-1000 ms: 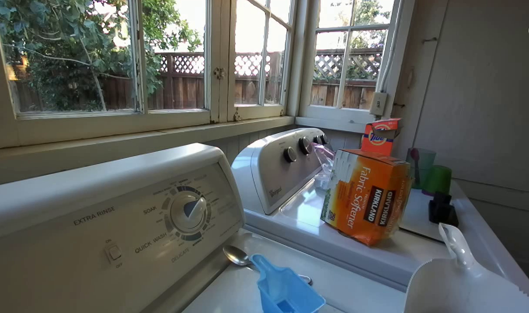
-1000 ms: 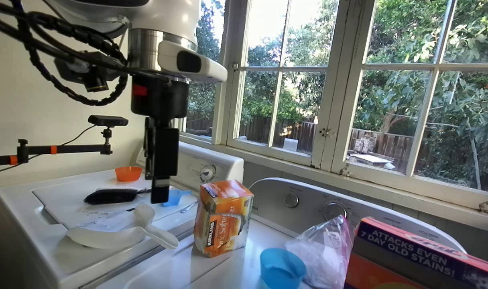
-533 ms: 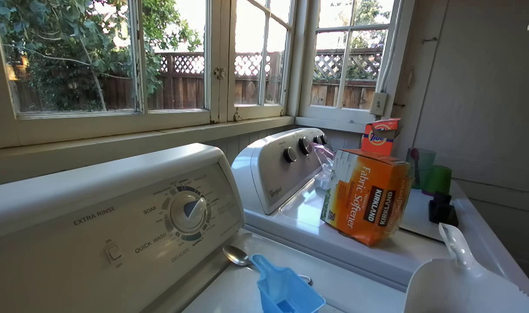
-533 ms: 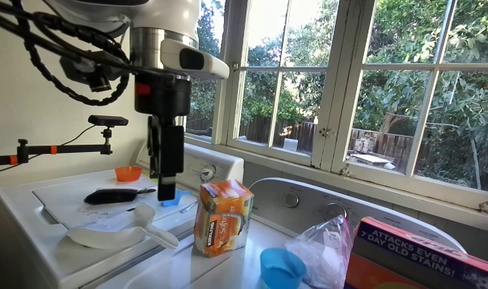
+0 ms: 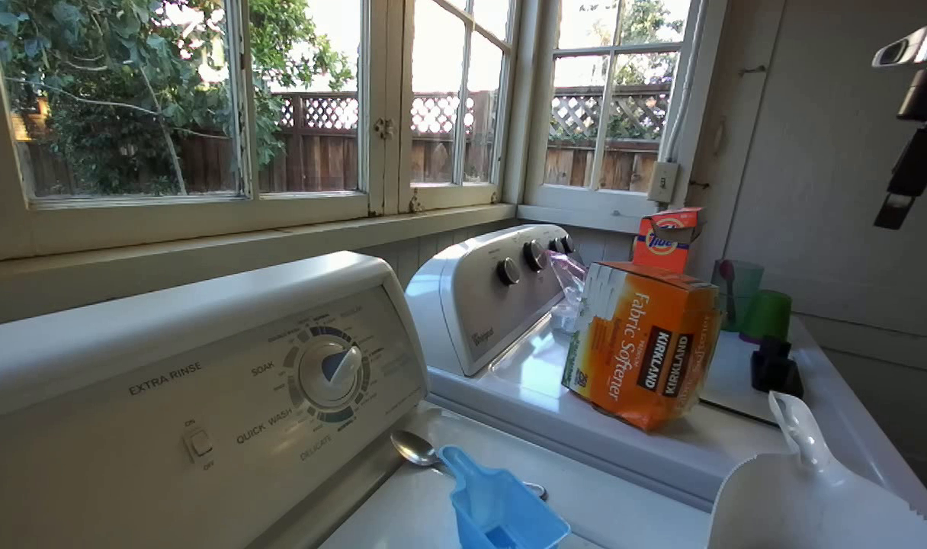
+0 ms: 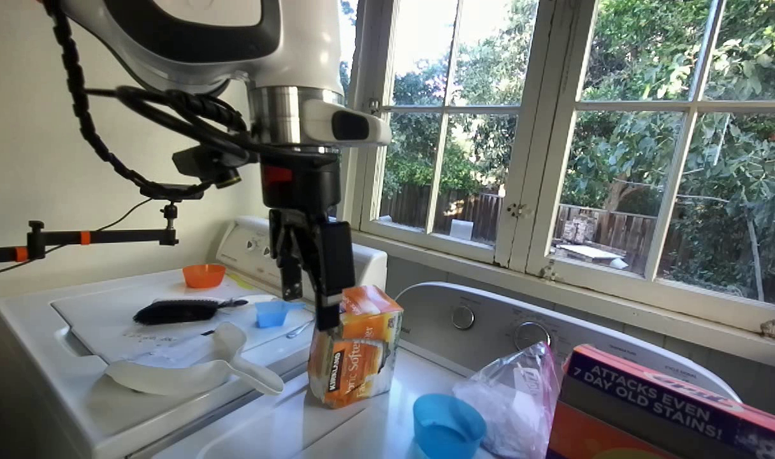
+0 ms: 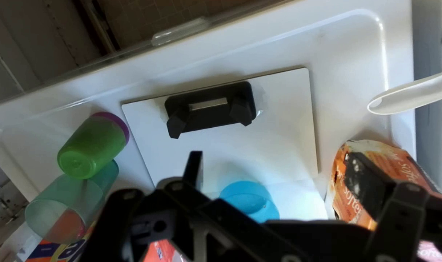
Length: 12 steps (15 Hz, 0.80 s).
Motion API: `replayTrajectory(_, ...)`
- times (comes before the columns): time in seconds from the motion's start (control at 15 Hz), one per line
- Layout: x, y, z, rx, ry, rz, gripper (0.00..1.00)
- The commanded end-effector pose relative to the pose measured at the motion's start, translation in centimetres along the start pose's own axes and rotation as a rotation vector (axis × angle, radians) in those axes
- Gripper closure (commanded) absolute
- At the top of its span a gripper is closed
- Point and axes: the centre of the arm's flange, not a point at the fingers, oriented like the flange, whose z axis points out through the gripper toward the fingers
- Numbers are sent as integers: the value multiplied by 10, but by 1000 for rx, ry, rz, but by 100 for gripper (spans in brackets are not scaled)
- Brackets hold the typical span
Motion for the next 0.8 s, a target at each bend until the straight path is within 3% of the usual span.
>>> replayTrajectory(0.0, 38, 1, 18, -35, 8, 0, 0)
replayTrajectory(0.4, 97, 19, 35, -62, -14, 78, 0)
replayTrajectory(0.73, 148, 30, 54, -15, -51, 230, 0)
